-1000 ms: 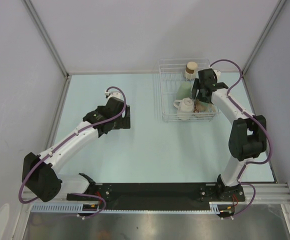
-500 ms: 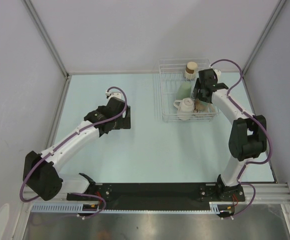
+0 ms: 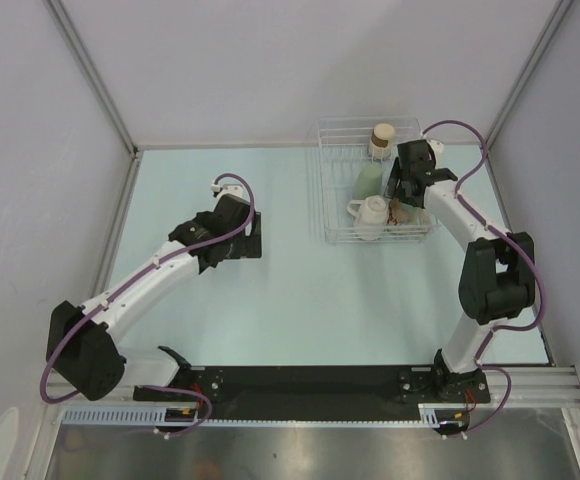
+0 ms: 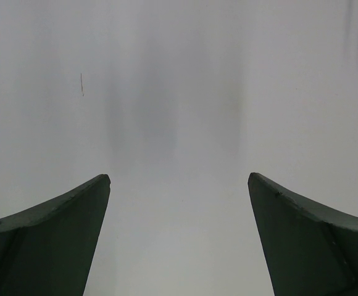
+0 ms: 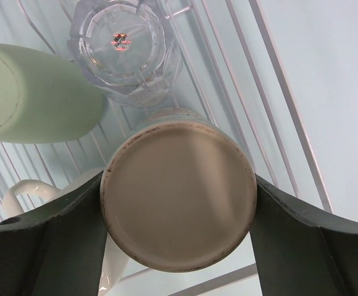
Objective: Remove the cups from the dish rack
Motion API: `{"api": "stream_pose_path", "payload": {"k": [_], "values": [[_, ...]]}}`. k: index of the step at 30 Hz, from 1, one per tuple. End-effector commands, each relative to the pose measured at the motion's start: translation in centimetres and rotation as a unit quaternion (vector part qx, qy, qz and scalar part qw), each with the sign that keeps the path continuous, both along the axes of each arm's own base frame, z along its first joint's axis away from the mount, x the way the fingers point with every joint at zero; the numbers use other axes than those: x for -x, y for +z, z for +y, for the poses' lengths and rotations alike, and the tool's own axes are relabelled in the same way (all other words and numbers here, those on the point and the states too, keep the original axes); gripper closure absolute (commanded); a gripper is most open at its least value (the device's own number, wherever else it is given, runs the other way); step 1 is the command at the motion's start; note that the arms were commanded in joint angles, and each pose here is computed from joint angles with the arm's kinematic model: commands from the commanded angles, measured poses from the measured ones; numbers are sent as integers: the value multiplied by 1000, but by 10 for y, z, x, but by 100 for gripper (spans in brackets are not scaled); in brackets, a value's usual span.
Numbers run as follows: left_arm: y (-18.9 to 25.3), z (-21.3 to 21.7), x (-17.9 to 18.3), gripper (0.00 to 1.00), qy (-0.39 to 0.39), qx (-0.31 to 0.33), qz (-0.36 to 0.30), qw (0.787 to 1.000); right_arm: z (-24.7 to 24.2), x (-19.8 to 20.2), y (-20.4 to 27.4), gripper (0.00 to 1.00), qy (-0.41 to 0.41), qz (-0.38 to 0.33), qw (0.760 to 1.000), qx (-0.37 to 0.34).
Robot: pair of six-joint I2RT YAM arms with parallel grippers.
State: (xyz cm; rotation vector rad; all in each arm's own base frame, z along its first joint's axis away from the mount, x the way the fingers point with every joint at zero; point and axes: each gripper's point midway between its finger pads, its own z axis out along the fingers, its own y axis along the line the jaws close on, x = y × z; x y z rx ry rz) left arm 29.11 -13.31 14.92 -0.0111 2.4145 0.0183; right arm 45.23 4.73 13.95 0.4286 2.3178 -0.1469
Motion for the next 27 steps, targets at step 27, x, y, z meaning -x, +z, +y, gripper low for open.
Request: {"api": "stream_pose_path", "payload": {"k": [27], "values": [[34, -21, -17, 0, 28, 69, -42, 996, 0, 17, 168, 100, -8, -118, 993, 3]]}}
